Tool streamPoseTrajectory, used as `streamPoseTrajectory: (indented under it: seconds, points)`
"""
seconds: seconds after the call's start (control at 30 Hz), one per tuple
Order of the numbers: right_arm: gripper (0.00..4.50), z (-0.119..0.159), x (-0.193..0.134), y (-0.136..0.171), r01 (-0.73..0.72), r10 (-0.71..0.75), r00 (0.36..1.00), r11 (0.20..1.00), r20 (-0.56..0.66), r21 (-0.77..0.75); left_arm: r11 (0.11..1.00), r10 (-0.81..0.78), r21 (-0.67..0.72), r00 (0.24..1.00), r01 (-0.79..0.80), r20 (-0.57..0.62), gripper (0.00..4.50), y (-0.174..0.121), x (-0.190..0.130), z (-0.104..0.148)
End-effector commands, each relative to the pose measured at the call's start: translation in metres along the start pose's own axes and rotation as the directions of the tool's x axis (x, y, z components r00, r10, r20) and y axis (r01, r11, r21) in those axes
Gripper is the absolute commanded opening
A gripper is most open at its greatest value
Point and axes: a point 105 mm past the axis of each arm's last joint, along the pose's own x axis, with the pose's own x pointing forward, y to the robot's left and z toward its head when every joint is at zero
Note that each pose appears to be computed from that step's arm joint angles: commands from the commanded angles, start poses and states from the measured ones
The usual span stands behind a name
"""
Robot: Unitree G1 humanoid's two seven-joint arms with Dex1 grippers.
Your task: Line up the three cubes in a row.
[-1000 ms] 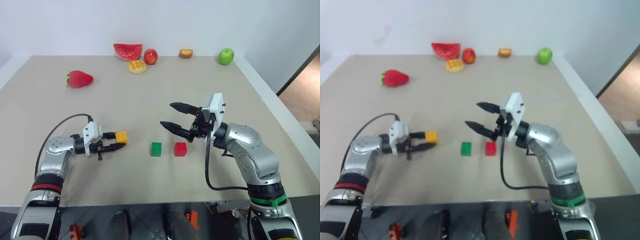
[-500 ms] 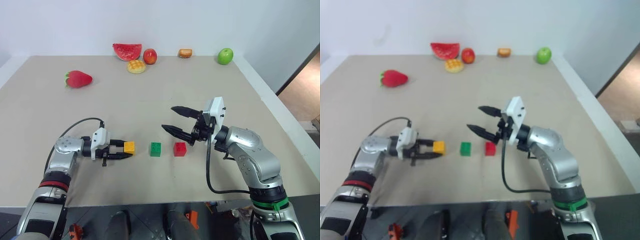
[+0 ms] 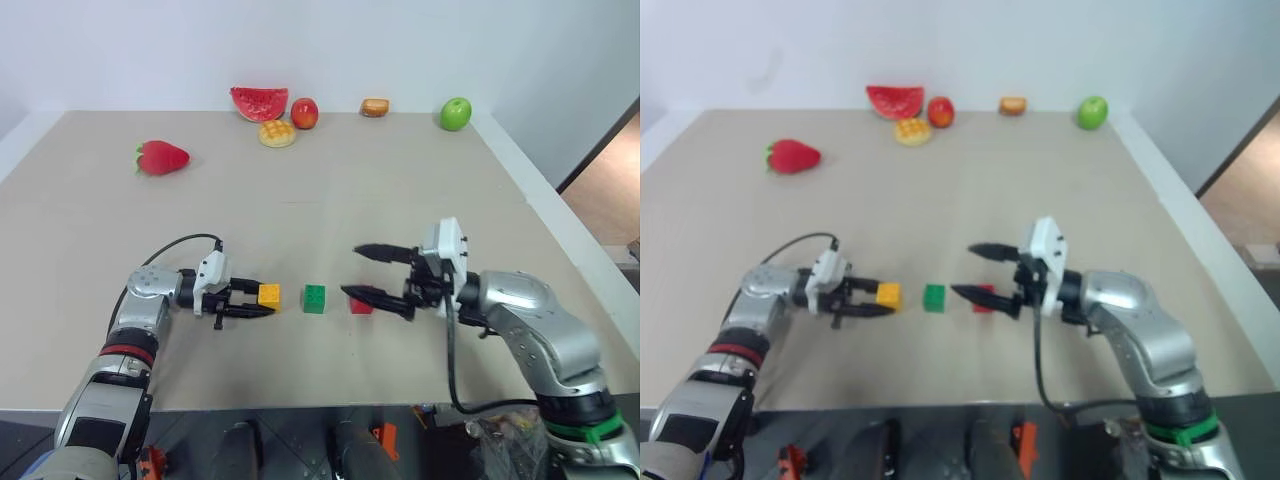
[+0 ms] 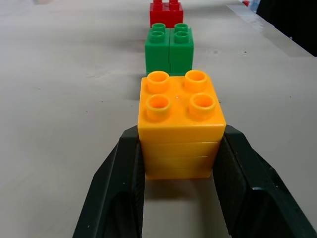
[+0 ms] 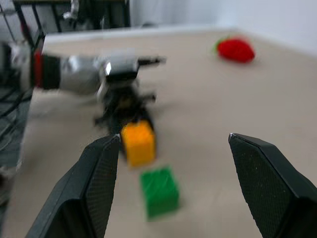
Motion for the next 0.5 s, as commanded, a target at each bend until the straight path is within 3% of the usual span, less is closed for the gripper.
streamPoseTrajectory:
  seconds: [0.03, 0.5]
  points:
    - [3.63, 0.007, -0.015, 0.003, -0.036, 0.035, 0.999, 0.999, -0.011, -0.036, 1.000, -0.004, 0.012, 1.000, 0.004, -0.011, 1.33, 0.001, -0.001, 0.000]
    - [3.63, 0.004, -0.026, -0.008, -0.024, 0.022, 0.999, 0.999, -0.048, -0.039, 1.000, -0.021, 0.012, 1.000, 0.021, 0.004, 1.33, 0.001, 0.005, 0.002]
